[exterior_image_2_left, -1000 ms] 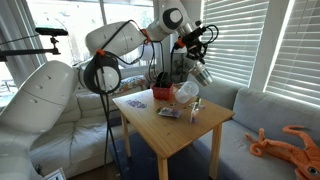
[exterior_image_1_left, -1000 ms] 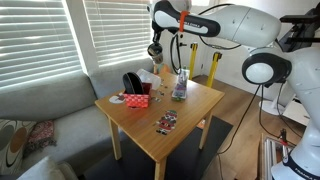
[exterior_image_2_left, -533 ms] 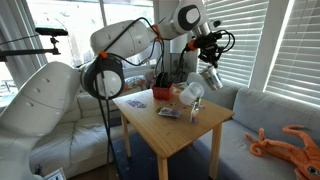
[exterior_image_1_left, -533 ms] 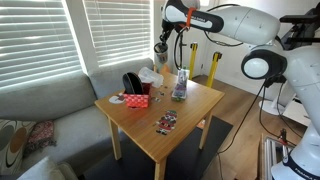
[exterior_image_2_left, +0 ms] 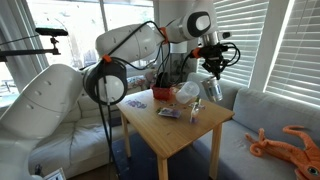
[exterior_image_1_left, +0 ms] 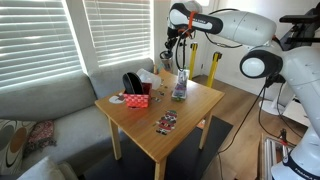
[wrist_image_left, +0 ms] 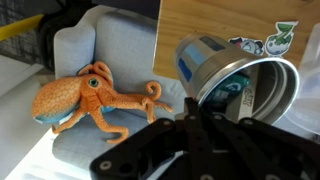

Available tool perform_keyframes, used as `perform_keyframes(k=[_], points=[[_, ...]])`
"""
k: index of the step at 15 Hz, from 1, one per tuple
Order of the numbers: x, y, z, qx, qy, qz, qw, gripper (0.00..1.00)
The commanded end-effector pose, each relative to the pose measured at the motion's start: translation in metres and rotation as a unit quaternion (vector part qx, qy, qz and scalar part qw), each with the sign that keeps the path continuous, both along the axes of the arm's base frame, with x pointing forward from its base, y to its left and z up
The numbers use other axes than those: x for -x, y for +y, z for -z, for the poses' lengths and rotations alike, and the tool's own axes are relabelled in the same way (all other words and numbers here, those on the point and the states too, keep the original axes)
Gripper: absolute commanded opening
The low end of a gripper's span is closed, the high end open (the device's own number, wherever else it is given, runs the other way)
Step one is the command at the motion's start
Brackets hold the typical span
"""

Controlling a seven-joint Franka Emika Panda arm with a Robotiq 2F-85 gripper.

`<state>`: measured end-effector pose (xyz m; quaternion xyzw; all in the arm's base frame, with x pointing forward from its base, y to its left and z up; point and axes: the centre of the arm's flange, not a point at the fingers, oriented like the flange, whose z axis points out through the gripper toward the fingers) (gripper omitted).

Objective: Pick up the silver cup and then place it on the table

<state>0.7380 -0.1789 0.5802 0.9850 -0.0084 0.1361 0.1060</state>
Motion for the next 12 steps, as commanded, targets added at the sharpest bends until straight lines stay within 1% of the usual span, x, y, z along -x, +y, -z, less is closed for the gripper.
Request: perform_keyframes(k=[1,3,6,8,10,11,12], points=[[0.004,-0.033,0.023,-0.084,-0.007,0.02,0.9962,0.01],[0.006,-0.047,0.035,-0.121,-0.014,0.024,0.9922,0.01],[0.005,-0.062,0.051,-0.162,-0.011,0.034,0.9861,0.01],[0.005,-0.066,0.059,-0.18,-0.012,0.037,0.9829,0.01],[0.005,-0.067,0.066,-0.189,-0.014,0.034,0.9813,0.01],[0.005,-0.067,0.067,-0.19,-0.013,0.032,0.9812,0.3],[0.007,-0.067,0.068,-0.188,-0.013,0.033,0.9816,0.31]])
